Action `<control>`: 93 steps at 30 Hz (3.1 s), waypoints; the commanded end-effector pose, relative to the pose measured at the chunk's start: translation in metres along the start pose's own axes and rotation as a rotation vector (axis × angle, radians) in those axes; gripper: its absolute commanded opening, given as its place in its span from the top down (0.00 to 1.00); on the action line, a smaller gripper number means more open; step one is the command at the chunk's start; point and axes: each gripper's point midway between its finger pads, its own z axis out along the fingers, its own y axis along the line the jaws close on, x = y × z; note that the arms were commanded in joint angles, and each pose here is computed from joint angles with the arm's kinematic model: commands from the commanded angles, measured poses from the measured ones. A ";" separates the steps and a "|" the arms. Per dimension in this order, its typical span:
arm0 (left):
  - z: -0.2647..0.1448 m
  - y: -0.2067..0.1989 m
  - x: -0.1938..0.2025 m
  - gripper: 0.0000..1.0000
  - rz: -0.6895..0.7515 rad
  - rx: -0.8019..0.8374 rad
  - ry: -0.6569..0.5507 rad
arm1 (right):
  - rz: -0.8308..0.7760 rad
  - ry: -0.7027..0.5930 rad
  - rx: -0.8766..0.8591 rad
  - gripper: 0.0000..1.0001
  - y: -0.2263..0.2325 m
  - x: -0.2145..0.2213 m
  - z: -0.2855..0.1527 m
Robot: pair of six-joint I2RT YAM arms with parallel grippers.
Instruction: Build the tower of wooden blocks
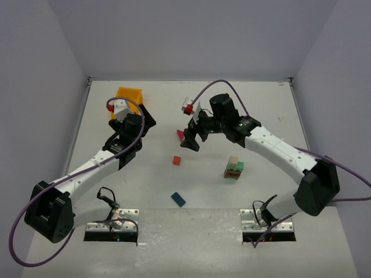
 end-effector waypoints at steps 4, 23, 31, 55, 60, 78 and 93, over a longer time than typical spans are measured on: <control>-0.010 0.010 -0.004 0.00 -0.074 0.032 -0.036 | 0.069 0.260 0.146 0.01 -0.013 0.070 0.061; -0.006 0.021 -0.002 0.00 -0.082 -0.029 -0.053 | -0.052 0.419 0.199 0.07 0.011 0.143 0.121; -0.006 0.021 -0.002 0.00 -0.082 -0.030 -0.050 | -0.014 0.461 0.201 0.32 0.011 0.157 0.126; -0.005 0.017 0.001 0.00 -0.071 -0.012 -0.039 | -0.065 0.396 0.116 0.84 0.017 0.134 0.140; -0.005 0.018 0.000 0.00 -0.075 -0.022 -0.043 | -0.082 0.304 0.132 0.95 0.013 0.101 0.137; 0.000 0.046 -0.010 0.00 -0.052 -0.209 -0.103 | -0.075 0.014 0.643 0.94 -0.194 -0.067 -0.099; 0.027 0.019 0.010 0.00 0.094 -0.206 0.019 | -0.102 0.473 0.666 0.94 -0.152 0.116 -0.222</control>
